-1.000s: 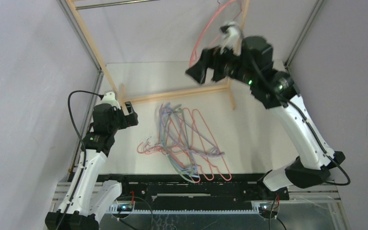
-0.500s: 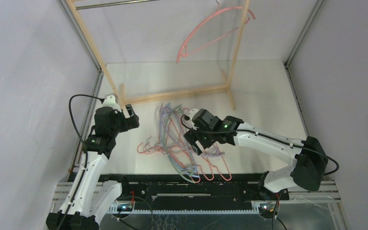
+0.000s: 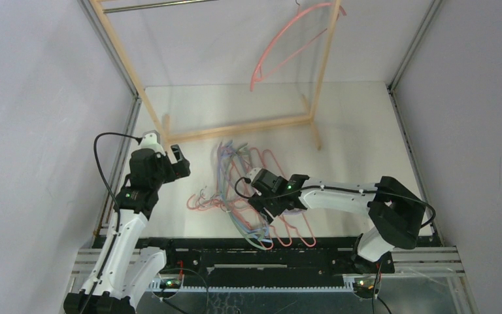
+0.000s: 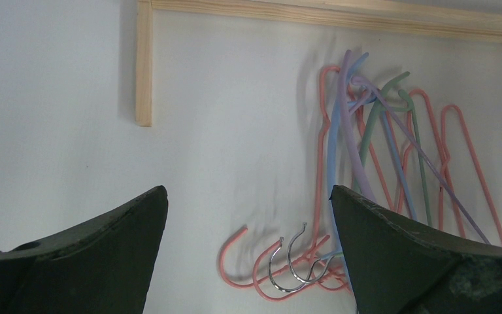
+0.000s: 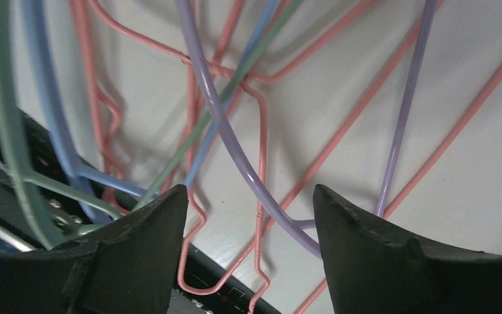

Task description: Organize the hangers

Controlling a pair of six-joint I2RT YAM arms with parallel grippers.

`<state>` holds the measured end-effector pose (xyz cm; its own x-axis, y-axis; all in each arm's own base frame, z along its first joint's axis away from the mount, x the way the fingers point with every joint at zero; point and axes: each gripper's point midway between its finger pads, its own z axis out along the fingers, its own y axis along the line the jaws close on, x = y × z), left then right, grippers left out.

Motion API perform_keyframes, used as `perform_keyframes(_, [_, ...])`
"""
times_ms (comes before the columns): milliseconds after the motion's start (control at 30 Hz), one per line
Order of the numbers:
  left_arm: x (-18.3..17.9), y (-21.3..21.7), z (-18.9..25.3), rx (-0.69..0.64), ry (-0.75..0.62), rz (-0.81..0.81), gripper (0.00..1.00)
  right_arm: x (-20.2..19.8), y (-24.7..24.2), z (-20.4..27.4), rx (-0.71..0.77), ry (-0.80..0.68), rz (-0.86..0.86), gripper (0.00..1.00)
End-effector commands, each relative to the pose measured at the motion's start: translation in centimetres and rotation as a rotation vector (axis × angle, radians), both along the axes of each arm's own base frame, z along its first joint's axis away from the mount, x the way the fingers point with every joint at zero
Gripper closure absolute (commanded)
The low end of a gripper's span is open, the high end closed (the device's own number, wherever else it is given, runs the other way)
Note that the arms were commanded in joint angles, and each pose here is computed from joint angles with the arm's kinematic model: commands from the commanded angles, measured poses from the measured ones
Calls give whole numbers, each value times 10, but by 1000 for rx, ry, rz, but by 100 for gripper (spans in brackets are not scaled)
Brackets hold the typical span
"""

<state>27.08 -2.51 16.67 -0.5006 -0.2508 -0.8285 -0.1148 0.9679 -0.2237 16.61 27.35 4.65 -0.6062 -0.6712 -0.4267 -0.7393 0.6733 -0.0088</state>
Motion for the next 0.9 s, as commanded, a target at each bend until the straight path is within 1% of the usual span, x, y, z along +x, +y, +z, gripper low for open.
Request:
perform_keyframes(0, [8, 2, 24, -27, -72, 38, 0, 12, 3, -4, 22, -48, -27, 25])
perform_keyframes(100, [10, 1, 27, -41, -83, 44, 0, 14, -1, -12, 24, -36, -43, 26])
perform_keyframes(300, [13, 3, 23, -32, -70, 57, 0, 19, 0, -25, 28, -5, -36, 35])
perform_keyframes(500, [16, 5, 23, -32, -70, 71, 0, 14, 0, -30, 32, 43, -8, 54])
perform_keyframes(533, [16, 5, 23, -33, -72, 75, 0, 13, 1, -28, 44, 51, -4, 57])
perform_keyframes(667, [17, 7, 24, -34, -76, 87, 0, 11, 6, -13, 83, 62, 17, 60])
perform_keyframes(867, [20, 7, 23, -46, -76, 99, 0, 1, 29, 37, 180, 94, 120, 65])
